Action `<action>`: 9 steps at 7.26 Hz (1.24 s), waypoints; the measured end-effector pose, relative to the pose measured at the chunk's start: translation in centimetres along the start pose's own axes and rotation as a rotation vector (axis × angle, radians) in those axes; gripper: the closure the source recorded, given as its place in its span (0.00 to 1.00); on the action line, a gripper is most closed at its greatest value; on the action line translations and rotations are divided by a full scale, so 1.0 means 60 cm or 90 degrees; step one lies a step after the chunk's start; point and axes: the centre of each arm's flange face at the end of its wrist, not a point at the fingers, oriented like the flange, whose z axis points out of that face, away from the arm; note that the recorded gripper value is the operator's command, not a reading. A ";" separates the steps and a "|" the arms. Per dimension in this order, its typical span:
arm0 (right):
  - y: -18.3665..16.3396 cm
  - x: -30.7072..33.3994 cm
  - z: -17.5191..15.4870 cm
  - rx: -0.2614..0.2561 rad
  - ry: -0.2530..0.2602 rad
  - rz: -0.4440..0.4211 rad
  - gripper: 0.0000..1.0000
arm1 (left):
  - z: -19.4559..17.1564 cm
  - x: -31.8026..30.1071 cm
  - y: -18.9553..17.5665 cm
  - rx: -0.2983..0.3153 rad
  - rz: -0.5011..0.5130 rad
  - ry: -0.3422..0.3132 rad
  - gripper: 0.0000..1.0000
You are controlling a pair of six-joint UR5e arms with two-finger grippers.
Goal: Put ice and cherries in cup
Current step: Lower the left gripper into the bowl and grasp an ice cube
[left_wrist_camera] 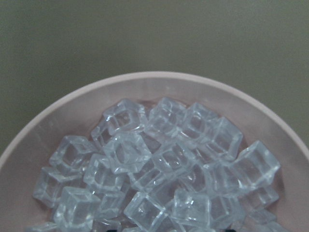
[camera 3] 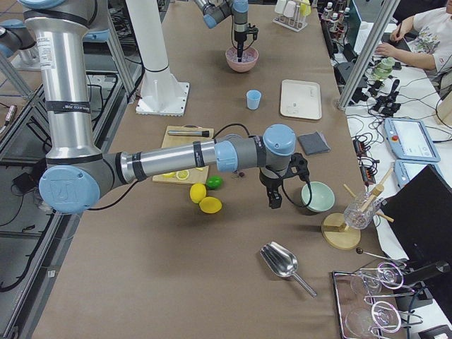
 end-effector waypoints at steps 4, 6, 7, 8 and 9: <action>0.001 0.000 0.000 0.000 0.000 0.000 0.00 | 0.004 0.010 0.009 -0.005 -0.021 0.004 0.30; 0.001 -0.001 -0.001 0.001 0.000 -0.001 0.00 | 0.008 0.011 0.011 -0.008 -0.027 0.003 0.32; 0.000 -0.003 -0.003 0.002 0.000 -0.002 0.00 | 0.009 0.011 0.012 -0.009 -0.027 0.002 0.50; 0.000 -0.005 -0.005 0.004 0.001 -0.004 0.00 | 0.010 0.011 0.012 -0.009 -0.028 0.002 0.64; 0.001 -0.007 -0.007 0.005 0.001 -0.004 0.00 | 0.009 0.011 0.013 -0.009 -0.027 0.002 0.73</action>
